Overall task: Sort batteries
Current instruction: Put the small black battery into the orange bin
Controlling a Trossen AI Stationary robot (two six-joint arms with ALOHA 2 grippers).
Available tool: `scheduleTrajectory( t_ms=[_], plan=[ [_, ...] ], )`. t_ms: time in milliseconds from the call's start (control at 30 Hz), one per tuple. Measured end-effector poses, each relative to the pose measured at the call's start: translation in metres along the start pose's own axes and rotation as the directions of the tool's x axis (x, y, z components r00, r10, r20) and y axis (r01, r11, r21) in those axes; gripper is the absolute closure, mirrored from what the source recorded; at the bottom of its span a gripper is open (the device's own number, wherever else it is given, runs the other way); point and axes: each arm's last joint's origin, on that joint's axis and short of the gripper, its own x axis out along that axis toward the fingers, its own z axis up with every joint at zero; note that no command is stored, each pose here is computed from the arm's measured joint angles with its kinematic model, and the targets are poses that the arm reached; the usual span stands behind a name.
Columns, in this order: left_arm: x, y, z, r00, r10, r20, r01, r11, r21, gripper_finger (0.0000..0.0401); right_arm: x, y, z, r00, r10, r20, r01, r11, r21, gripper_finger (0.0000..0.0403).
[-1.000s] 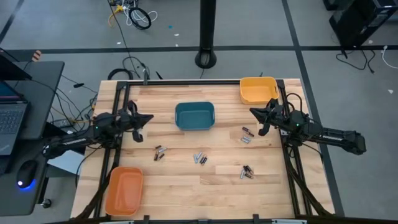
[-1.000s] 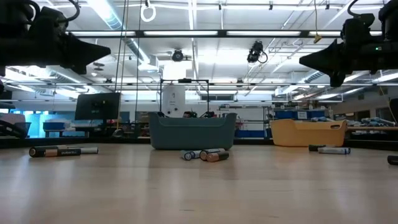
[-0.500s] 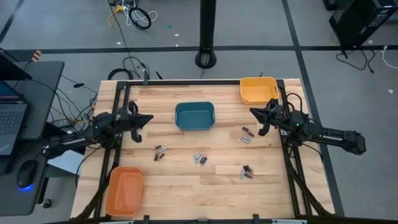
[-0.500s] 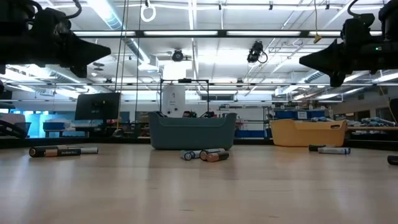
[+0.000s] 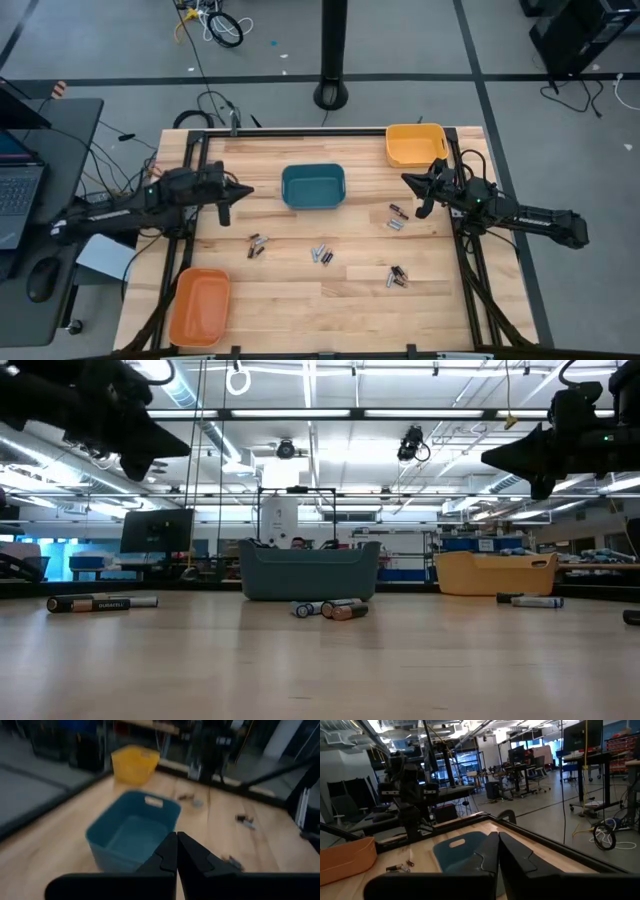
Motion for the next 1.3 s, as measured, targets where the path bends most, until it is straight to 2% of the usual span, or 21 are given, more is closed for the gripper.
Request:
scheduleTrajectory(
  t_ms=[133, 267, 433, 733, 967, 1167, 1300],
  plan=[
    [0.008, -0.003, 0.014, 0.99, 0.005, -0.142, -0.007, 1.0, -0.011, 0.0388, 0.0, 0.0, 0.0, 1.0, 0.0, 0.0, 0.0, 1.0, 0.0, 0.038],
    [0.016, -0.006, 0.022, 0.96, 0.0, -0.281, -0.014, 0.999, -0.048, 0.0388, 0.0, 0.0, 0.0, 1.0, 0.0, 0.0, 0.0, 1.0, 0.0, 0.038],
    [0.023, -0.007, 0.021, 0.877, 0.008, -0.48, -0.065, 0.993, -0.103, 0.0388, 0.0, 0.0, 0.0, 1.0, 0.0, 0.0, 0.0, 1.0, 0.0, 0.038],
    [0.04, -0.024, -0.001, 0.725, -0.033, -0.688, -0.133, 0.973, -0.186, 0.0389, 0.0, 0.0, 0.0, 1.0, 0.0, 0.0, 0.0, 1.0, 0.0, 0.038],
    [0.051, -0.048, -0.022, 0.611, -0.05, -0.79, -0.15, 0.973, -0.178, 0.0389, 0.0, 0.0, 0.0, 1.0, 0.0, 0.0, 0.0, 1.0, 0.0, 0.038],
    [0.059, -0.06, -0.038, 0.546, 0.013, -0.838, -0.203, 0.972, -0.117, 0.0383, 0.0, 0.0, 0.0, 1.0, 0.0, 0.0, 0.0, 1.0, 0.0, 0.038],
    [0.065, -0.061, -0.047, 0.51, 0.053, -0.859, -0.223, 0.972, -0.072, 0.0363, 0.0, 0.0, 0.0, 1.0, 0.0, 0.001, 0.0, 1.0, 0.0, 0.038]
  ],
)
